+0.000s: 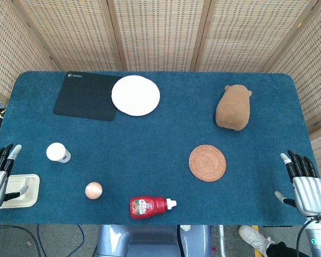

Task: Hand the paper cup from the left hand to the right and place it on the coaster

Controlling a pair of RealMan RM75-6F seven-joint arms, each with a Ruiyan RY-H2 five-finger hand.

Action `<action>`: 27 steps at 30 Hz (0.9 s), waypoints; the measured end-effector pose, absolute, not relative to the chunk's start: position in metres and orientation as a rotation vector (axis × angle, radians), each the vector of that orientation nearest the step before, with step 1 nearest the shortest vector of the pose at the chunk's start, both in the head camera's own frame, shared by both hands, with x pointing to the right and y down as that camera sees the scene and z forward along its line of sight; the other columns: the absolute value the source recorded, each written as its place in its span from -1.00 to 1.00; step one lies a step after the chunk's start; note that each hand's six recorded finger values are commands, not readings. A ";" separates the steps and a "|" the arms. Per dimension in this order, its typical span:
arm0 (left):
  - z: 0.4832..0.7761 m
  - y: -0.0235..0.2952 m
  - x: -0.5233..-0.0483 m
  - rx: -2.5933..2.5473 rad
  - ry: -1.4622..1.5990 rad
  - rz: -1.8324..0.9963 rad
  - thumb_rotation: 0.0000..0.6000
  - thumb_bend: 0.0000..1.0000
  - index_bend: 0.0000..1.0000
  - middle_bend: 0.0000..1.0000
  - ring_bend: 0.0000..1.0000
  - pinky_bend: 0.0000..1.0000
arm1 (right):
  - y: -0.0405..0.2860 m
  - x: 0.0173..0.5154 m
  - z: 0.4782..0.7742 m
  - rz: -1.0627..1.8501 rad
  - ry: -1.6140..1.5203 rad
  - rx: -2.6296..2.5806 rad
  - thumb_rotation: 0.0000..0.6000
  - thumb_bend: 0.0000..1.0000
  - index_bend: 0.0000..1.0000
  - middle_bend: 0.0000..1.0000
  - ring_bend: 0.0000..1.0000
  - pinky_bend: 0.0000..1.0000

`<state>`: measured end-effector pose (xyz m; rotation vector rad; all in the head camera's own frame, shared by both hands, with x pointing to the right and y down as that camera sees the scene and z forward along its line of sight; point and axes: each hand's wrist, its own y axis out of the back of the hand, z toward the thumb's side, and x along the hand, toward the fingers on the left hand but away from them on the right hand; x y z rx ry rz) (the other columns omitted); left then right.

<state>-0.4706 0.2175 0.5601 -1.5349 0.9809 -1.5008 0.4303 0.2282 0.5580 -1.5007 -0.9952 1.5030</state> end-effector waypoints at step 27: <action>0.567 0.214 -0.465 -1.592 0.967 -1.489 1.00 -1.00 -1.00 -1.00 -1.00 -1.00 | 0.228 0.431 0.560 1.492 -1.004 -1.522 1.00 -0.97 -1.00 -1.00 -1.00 -1.00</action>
